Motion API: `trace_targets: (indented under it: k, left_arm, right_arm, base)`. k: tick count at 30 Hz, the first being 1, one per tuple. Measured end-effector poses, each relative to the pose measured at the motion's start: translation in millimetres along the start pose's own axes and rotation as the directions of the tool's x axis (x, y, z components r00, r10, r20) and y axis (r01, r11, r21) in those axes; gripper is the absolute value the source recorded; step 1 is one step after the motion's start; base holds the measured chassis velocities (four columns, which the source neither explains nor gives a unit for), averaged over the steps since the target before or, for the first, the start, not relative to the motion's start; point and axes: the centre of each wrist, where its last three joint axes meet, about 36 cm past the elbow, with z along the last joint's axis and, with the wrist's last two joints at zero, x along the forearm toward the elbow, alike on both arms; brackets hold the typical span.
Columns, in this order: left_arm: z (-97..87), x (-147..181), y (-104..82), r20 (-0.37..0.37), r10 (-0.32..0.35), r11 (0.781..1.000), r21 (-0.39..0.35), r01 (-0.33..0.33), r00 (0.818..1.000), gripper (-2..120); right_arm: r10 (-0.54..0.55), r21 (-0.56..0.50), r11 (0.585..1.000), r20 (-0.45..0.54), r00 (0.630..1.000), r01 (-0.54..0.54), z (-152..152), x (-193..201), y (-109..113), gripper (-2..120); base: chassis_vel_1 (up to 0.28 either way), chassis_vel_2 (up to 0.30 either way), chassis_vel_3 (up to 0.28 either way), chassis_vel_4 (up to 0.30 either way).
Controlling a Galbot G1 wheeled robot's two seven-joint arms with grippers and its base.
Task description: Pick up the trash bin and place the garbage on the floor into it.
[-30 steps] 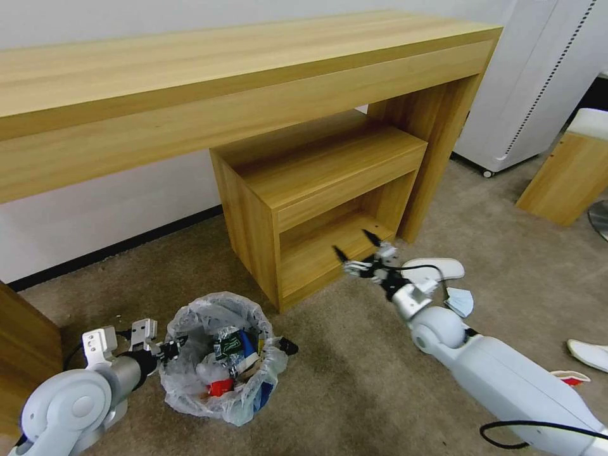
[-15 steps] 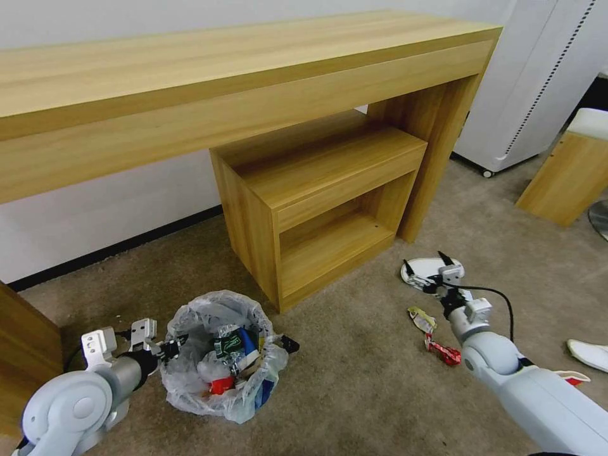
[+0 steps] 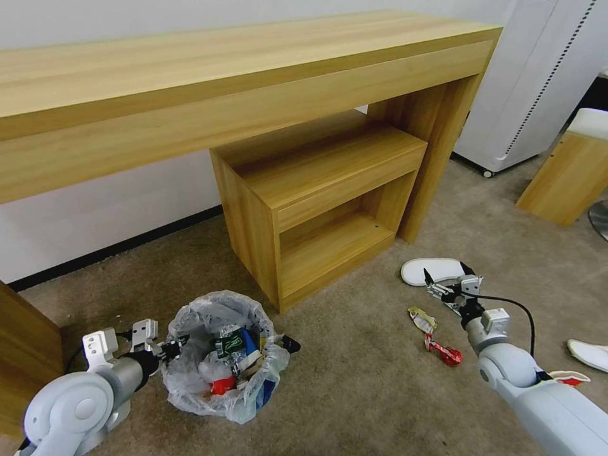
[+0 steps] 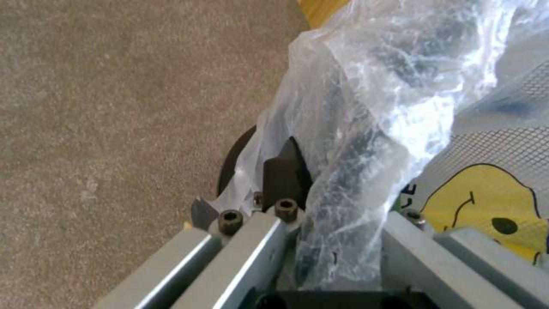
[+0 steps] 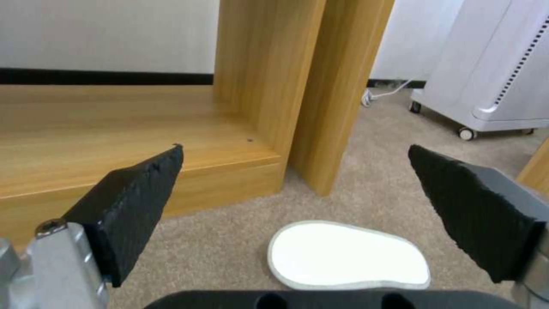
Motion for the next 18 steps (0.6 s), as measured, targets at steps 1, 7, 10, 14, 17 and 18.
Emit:
trace_targets:
  k: [1,7,10,14,17,18]
  left_arm:
    - [0.0,0.0,0.0,0.0,0.0,1.0,0.0,0.0,1.0,0]
    - [1.2,-0.2,0.2,-0.003,-0.002,1.0,0.001,0.002,1.0,0]
    - [1.5,-0.6,0.3,-0.003,-0.003,1.0,0.002,0.003,1.0,0]
    - [2.0,-1.0,0.1,-0.004,-0.002,1.0,0.004,0.002,1.0,0]
    - [2.4,-1.1,0.1,-0.005,-0.002,1.0,0.005,0.002,1.0,0]
    - [2.6,-1.2,0.1,-0.005,-0.002,1.0,0.005,0.002,1.0,0]
  right_arm:
    - [0.0,0.0,1.0,0.0,1.0,0.0,0.0,0.0,0.0,100]
    - [-0.007,-0.002,1.0,-0.004,1.0,0.007,2.2,0.6,2.2,100]
    - [-0.01,-0.002,1.0,-0.003,1.0,0.01,1.9,0.2,2.3,100]
    - [-0.015,-0.005,1.0,-0.002,1.0,0.015,2.0,-0.7,3.4,100]
    - [-0.018,-0.006,1.0,-0.001,1.0,0.018,2.4,-1.1,4.5,100]
    - [-0.02,-0.007,1.0,0.0,1.0,0.02,2.7,-1.3,5.2,100]
  base:
    - [0.0,0.0,0.0,0.0]
    - [0.0,0.0,0.0,0.0]
    - [0.0,0.0,0.0,0.0]
    - [0.0,0.0,0.0,0.0]
    - [0.0,0.0,0.0,0.0]
    - [0.0,0.0,0.0,0.0]
